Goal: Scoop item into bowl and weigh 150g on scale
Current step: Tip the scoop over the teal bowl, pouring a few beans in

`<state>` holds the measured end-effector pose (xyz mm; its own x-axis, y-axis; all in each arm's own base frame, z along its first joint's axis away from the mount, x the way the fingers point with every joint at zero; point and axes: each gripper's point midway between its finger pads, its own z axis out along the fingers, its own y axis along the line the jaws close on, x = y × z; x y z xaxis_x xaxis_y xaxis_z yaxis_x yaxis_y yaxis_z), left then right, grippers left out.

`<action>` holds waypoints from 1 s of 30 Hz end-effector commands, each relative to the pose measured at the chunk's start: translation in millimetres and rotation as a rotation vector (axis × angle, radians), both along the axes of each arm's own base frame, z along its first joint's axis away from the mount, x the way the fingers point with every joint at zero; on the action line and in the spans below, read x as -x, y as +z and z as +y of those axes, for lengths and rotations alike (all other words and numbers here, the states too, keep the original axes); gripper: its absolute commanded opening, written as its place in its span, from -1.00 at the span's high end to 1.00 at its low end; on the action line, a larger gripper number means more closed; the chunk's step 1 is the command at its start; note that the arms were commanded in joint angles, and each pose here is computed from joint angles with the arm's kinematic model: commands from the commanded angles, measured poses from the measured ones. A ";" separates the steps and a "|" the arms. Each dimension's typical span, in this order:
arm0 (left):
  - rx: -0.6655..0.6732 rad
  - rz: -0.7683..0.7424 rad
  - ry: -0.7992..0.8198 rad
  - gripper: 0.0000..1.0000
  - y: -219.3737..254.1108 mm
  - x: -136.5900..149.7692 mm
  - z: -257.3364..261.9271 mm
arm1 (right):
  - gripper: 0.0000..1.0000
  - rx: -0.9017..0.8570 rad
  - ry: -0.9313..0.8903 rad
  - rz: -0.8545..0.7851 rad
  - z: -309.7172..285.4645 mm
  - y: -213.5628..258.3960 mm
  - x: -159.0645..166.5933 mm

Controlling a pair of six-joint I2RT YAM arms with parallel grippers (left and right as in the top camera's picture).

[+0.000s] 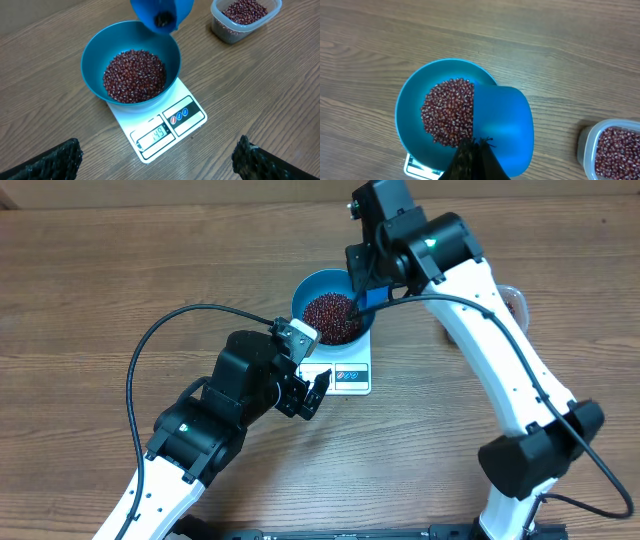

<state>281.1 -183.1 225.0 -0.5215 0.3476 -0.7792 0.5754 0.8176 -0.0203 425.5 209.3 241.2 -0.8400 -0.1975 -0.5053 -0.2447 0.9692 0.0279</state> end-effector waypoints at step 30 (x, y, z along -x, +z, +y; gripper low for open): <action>0.004 0.013 0.005 -0.99 -3.5 0.1 0.0 | 0.93 0.033 -0.049 -0.026 3.4 -0.5 0.4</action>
